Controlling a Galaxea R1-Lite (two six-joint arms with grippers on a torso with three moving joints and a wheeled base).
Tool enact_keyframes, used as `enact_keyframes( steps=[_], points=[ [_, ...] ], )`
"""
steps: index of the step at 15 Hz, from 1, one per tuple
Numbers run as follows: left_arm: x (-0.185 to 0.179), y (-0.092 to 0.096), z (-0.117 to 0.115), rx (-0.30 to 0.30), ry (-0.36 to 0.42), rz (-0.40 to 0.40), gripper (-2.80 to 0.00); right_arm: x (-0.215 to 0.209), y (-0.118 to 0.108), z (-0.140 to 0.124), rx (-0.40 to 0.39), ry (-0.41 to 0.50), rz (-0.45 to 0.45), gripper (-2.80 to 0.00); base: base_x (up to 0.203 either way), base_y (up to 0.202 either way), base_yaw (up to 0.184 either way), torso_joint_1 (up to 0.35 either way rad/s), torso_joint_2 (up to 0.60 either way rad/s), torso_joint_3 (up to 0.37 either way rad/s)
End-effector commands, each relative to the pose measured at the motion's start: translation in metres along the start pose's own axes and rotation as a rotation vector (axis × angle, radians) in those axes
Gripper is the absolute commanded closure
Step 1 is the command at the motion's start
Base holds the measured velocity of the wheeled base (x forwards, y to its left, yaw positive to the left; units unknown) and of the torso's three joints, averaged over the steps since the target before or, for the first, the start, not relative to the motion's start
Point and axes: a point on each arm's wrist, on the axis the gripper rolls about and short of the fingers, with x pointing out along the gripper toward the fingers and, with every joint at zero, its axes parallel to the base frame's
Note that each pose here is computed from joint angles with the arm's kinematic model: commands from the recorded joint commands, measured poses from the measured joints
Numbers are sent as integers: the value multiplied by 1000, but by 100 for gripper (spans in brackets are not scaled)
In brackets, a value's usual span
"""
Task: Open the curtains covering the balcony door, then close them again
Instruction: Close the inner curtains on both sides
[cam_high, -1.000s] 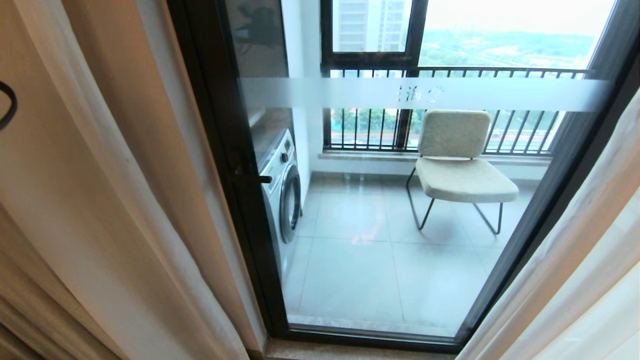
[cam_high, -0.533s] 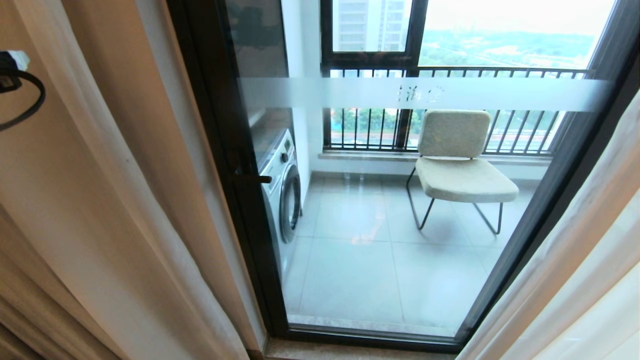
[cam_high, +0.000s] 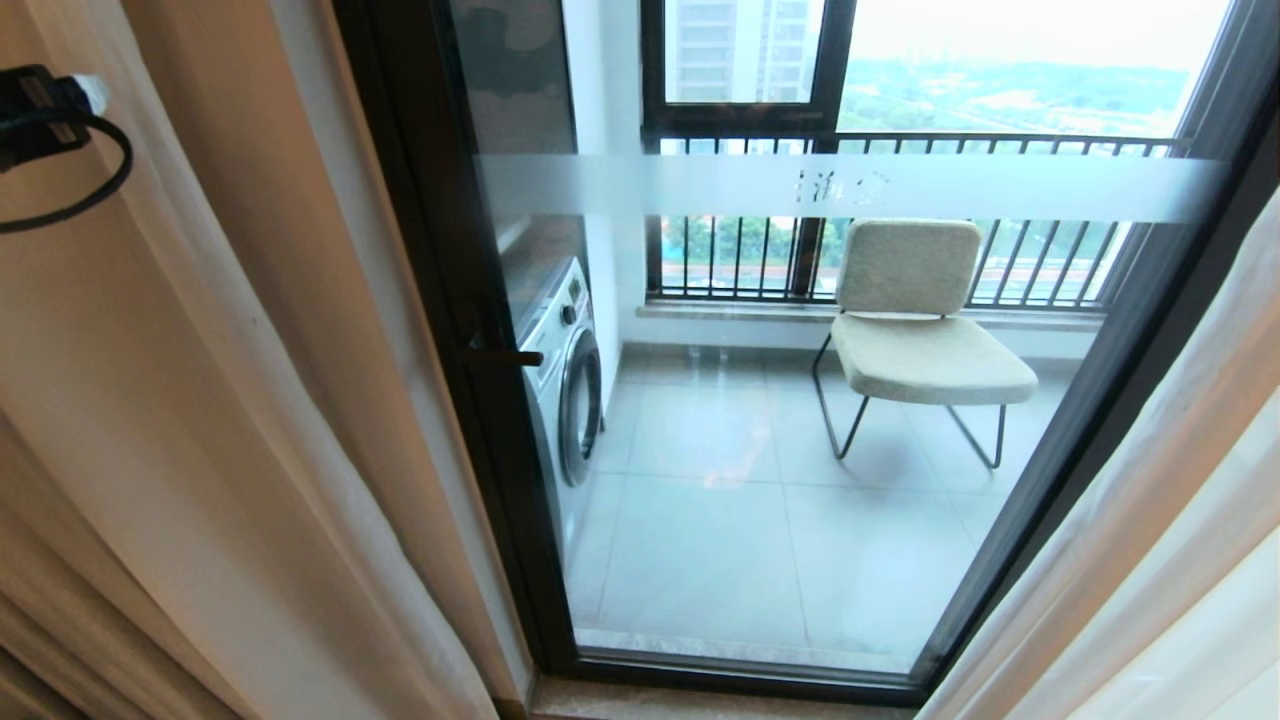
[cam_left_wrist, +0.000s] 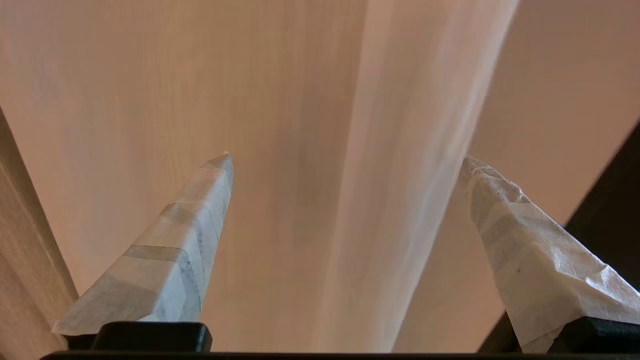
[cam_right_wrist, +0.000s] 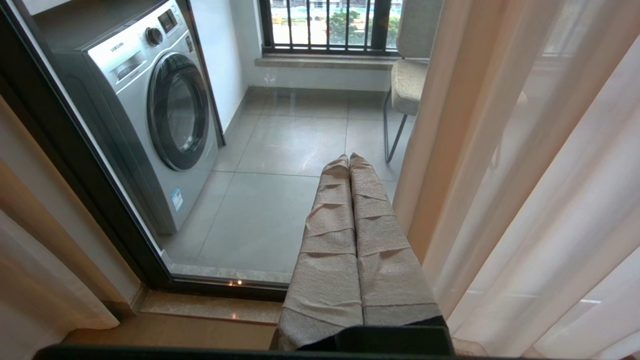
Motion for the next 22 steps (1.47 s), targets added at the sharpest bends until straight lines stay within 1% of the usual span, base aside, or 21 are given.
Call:
enact_keyframes(
  steps=[1,4,8,11,14,18,19,22],
  points=[
    [9,2,-6,3,12,11,-280,0,0,0,0,0,0,0,0,0,0,0,0,0],
    [15,3,-11,2,21,8,-280,0,0,0,0,0,0,0,0,0,0,0,0,0],
    [37,-1,-15,-9,-42,-16,-280,0,0,0,0,0,0,0,0,0,0,0,0,0],
    [54,-4,-15,-14,-66,-44,-280,0,0,0,0,0,0,0,0,0,0,0,0,0],
    [65,-5,-18,-15,-72,-46,-280,0,0,0,0,0,0,0,0,0,0,0,0,0],
    [68,-5,-20,-15,-73,-51,-280,0,0,0,0,0,0,0,0,0,0,0,0,0],
    [68,-6,-20,-13,-72,-54,0,0,0,0,0,0,0,0,0,0,0,0,0,0],
    [67,-8,-19,-15,-74,-60,0,0,0,0,0,0,0,0,0,0,0,0,0,0]
  ],
)
